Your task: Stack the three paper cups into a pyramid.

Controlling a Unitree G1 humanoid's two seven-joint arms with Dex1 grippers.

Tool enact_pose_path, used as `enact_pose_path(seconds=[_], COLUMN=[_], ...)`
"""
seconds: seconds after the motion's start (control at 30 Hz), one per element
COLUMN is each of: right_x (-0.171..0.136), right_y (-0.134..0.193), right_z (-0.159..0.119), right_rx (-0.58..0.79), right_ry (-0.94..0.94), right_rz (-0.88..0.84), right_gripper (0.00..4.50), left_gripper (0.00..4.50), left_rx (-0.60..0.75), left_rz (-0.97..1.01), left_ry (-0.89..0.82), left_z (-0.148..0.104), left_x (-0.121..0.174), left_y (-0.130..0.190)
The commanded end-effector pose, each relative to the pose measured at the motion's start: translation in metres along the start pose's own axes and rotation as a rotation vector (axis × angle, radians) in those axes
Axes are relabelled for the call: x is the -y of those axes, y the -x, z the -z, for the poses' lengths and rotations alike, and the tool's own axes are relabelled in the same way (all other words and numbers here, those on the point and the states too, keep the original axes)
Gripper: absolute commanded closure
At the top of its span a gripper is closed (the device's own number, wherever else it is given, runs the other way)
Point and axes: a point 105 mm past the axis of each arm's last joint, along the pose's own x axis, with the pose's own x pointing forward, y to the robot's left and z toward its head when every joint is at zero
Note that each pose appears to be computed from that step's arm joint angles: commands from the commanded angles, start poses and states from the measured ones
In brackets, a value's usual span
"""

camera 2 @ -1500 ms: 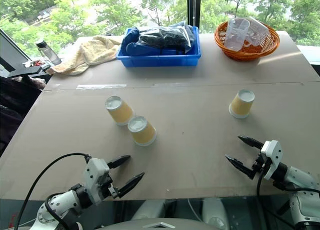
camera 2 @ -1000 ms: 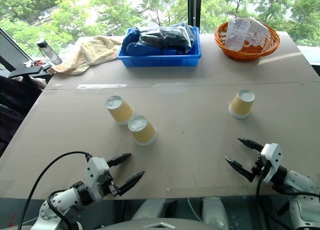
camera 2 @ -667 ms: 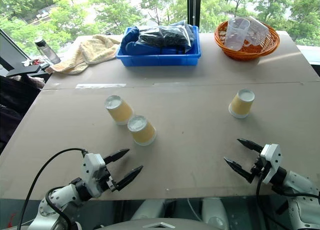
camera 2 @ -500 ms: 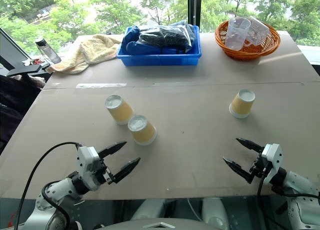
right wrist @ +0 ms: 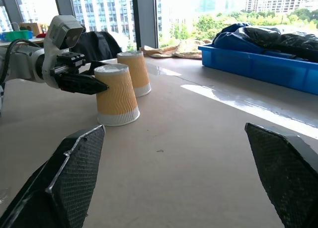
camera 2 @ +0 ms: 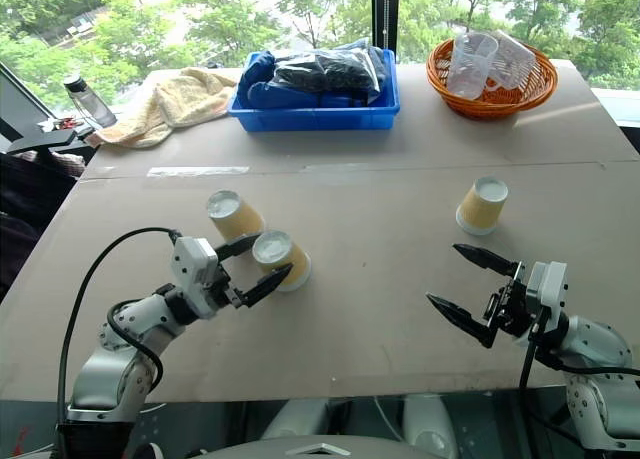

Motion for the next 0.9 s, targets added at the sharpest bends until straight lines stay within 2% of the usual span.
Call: enact_pose_path(seconds=[0.03,0.17,0.23,0.27,0.43,0.5,0.7,0.9], right_x=[-0.002,-0.004,-0.006,-0.007,-0.012,-0.015,-0.015,-0.006], right_y=[-0.002,0.001,0.001,0.000,-0.004,-0.006,0.002,0.026], right_z=[-0.012,-0.010,-0.009,-0.009,-0.012,-0.016,-0.018,-0.021], right_rx=[0.032,0.020,0.021,0.021,0.028,0.030,0.016,-0.023], right_ry=[0.021,0.014,0.005,0.003,-0.001,0.002,-0.002,0.022], right_rz=[-0.008,-0.027,-0.039,-0.053,-0.090,-0.117,-0.120,-0.026], right_gripper=[0.03,0.00,0.00,0.00,0.00,0.00,0.00,0.00], left_gripper=[0.00,1.27,2.27,2.59,2.59,2.59,2.59,2.59], left_rx=[0.019,0.016,0.015,0.007,0.005,-0.007,-0.024,0.000], left_rz=[0.023,0.023,0.028,0.035,0.085,0.166,0.392,0.659], left_ry=[-0.005,0.023,0.023,0.021,0.038,0.033,0.018,-0.006], left_z=[-0.005,-0.004,-0.004,-0.003,-0.010,-0.011,-0.014,-0.018], left_x=[0.001,0.002,0.003,0.003,0.006,0.013,0.031,0.068], left_y=[0.000,0.000,0.000,0.001,-0.004,-0.013,-0.051,-0.117])
